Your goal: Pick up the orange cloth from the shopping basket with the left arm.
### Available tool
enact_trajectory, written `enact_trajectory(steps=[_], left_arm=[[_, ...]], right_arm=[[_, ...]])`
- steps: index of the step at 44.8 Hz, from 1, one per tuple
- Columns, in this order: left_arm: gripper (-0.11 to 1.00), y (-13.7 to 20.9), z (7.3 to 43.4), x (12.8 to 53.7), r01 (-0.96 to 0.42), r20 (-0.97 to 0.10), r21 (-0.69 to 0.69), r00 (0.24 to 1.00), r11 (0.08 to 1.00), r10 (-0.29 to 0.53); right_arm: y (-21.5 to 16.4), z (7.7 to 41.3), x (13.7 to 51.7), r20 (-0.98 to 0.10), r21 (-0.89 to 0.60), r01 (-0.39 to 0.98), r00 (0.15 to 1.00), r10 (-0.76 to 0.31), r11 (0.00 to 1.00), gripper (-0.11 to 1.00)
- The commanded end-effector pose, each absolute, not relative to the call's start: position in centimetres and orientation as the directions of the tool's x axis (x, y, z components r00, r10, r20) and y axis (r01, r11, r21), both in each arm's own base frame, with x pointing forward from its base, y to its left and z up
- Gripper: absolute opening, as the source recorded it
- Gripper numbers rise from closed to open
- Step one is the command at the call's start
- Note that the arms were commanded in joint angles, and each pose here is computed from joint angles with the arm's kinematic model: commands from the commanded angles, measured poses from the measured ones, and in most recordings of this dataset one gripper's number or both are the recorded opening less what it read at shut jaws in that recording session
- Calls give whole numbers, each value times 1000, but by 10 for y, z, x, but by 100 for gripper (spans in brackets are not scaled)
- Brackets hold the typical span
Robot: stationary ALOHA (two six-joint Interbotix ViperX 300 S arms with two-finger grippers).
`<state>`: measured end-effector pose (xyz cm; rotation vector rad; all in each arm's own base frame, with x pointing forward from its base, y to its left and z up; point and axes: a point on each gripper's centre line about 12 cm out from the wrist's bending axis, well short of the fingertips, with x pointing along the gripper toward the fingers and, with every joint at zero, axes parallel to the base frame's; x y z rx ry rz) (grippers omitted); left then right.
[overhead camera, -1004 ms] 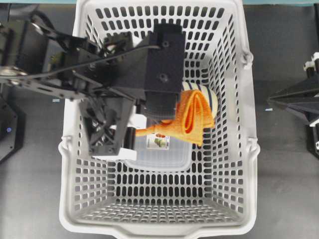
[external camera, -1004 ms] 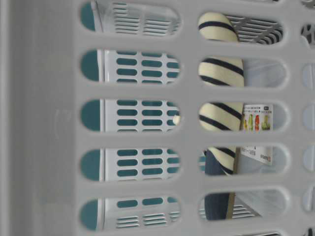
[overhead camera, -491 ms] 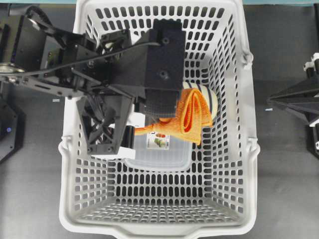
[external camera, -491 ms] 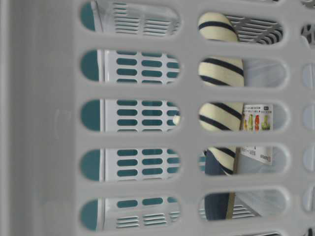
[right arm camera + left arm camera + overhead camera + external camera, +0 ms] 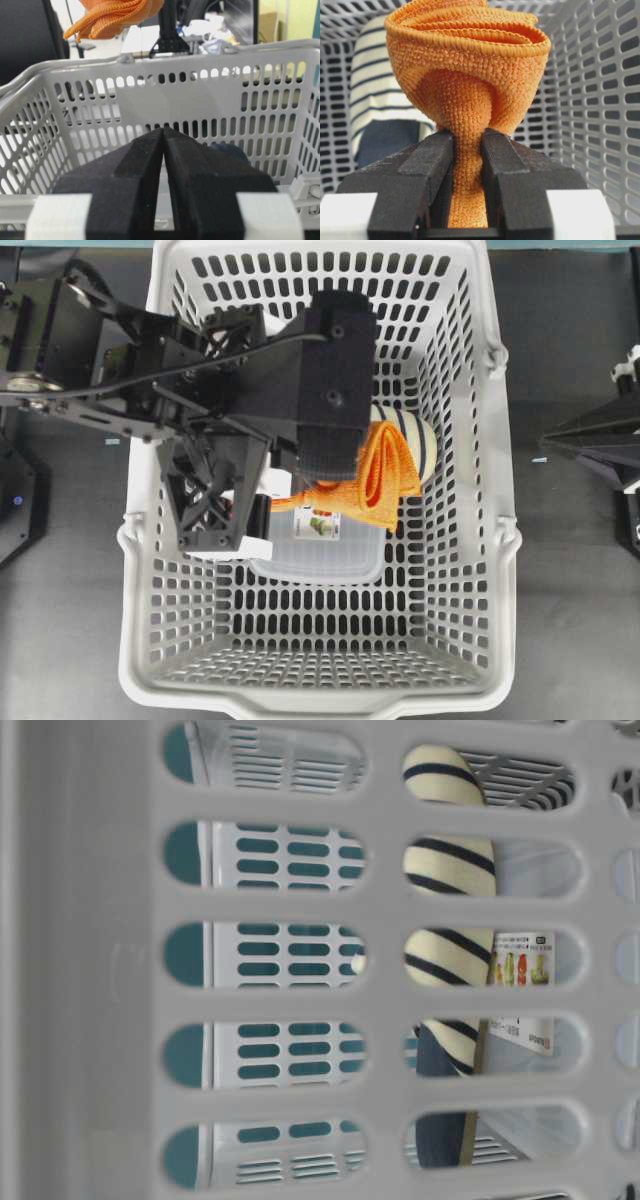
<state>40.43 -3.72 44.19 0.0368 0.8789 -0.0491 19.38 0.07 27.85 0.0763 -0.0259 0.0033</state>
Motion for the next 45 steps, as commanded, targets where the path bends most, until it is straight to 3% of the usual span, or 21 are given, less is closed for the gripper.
enact_trajectory(steps=[1,45], left_arm=[[14,-36,450,401,54,-755,13,655,998,-26],[14,-36,441,405,53,-772,13,635,998,-24]], right_arm=[[1,280,195,31,81,-5,1000,3,997,0],[1,284,193,46,81,-7,999,3,997,0]])
